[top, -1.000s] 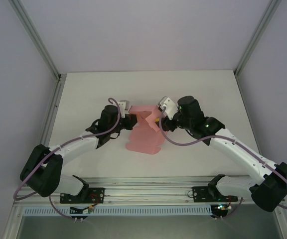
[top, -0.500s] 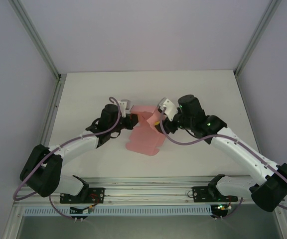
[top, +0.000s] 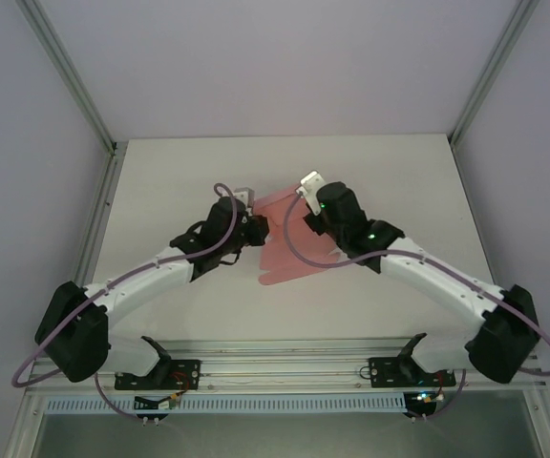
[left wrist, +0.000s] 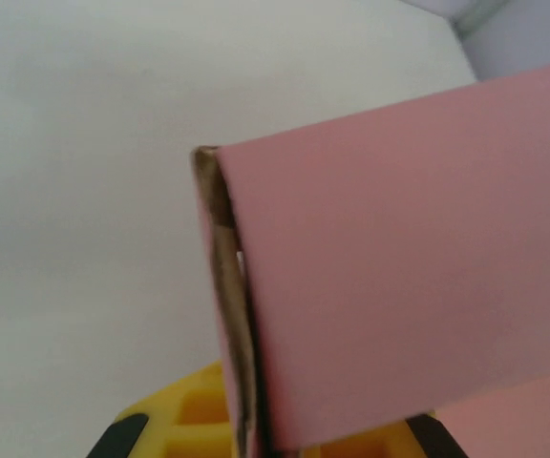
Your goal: Assemble paper box
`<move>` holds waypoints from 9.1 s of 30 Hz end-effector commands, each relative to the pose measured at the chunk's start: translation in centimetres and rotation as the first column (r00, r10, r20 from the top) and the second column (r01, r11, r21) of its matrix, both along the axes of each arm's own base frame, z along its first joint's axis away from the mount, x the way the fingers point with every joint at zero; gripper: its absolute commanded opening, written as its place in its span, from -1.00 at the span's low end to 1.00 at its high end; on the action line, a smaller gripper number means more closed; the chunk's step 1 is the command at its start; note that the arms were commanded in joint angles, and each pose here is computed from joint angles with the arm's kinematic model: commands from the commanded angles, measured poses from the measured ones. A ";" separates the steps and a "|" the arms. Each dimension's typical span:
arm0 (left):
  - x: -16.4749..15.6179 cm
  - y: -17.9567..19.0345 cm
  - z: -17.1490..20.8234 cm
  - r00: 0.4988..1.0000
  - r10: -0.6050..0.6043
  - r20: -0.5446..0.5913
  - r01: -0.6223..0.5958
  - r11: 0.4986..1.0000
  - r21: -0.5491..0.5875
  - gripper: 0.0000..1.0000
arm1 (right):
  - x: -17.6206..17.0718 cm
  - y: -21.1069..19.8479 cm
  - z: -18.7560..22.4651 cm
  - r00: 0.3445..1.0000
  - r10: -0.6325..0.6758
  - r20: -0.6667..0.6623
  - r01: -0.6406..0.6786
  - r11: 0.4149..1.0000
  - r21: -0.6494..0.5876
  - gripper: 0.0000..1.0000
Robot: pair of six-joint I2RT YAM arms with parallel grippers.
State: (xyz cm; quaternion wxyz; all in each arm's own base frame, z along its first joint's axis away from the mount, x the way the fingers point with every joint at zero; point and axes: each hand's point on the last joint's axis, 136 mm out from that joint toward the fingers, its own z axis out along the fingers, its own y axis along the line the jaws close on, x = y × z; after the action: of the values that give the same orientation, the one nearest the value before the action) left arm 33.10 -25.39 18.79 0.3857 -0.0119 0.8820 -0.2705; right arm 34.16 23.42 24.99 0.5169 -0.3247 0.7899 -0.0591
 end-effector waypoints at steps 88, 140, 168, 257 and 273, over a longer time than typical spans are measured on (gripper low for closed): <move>0.2 2.7 -13.7 0.602 -0.248 -0.759 0.797 0.130 0.590 -1.00 | -8.4 -8.9 0.9 0.940 0.036 -0.340 0.159 0.833 0.529 1.00; 6.3 -6.8 7.8 0.859 -0.511 -0.003 0.254 0.422 0.870 1.00 | -7.9 -6.1 1.0 0.895 0.360 -0.263 -0.177 0.827 0.533 1.00; -0.4 21.7 -1.0 0.883 0.449 -0.135 -0.345 0.818 0.461 1.00 | 2.6 10.3 -7.9 0.106 0.939 -0.328 -0.898 0.232 0.373 0.98; 8.7 8.2 -3.4 0.626 -0.777 -0.059 0.755 0.586 0.294 0.78 | 1.4 0.3 -8.2 0.779 0.463 -0.422 -0.309 0.870 0.384 0.41; 10.7 5.7 -3.6 0.524 -0.851 0.021 0.824 0.513 0.239 0.21 | 1.0 0.8 -10.7 0.732 0.423 -0.535 -0.199 0.883 0.426 -0.08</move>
State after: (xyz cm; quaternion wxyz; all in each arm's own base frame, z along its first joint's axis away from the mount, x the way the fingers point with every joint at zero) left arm 44.30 -19.03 13.64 0.2508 0.4568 0.7942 -0.3127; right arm 35.38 23.67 14.20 0.2952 -0.3661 0.8422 0.2638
